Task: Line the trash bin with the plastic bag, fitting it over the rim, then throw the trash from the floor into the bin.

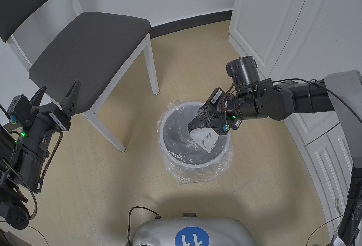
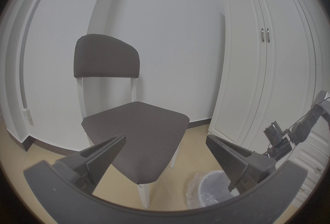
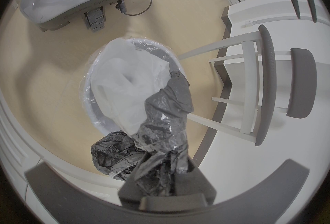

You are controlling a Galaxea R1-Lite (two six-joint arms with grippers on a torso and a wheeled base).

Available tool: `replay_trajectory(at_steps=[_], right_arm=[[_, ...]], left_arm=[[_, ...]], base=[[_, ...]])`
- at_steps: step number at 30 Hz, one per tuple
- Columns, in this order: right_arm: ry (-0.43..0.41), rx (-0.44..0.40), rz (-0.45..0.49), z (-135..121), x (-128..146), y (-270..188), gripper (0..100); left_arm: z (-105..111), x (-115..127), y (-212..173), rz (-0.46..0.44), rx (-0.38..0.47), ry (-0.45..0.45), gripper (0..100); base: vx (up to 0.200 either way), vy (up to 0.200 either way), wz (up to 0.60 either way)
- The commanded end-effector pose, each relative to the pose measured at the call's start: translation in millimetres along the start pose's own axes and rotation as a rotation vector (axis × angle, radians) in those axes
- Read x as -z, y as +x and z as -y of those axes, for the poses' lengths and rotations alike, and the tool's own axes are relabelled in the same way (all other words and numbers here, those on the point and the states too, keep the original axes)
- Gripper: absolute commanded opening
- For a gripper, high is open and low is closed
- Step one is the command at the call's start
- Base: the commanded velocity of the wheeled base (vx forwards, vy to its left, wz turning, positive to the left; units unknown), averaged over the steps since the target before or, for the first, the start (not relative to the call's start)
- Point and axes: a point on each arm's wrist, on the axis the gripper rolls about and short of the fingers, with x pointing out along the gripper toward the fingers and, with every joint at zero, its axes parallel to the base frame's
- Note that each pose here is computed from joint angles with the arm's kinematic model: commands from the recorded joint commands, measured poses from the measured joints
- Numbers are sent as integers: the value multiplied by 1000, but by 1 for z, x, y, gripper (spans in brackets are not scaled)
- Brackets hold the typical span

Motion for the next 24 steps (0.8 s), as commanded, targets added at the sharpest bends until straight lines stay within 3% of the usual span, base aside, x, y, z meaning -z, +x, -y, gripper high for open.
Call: replay_trajectory(at_steps=[1,12,24], right_arm=[[-6,-7,13,-1,-8,13,0],[-20,4,48,4,-30,52,0],[-17,-8,63,-8,-39,87,0]], left_arm=[[-1,0,1,2,-6,2,100],[-5,-1,3,9,-26,4,100],[-8,-1,7,14,-39,7,100]], base=[[0,0,0],[0,0,0],[0,0,0]])
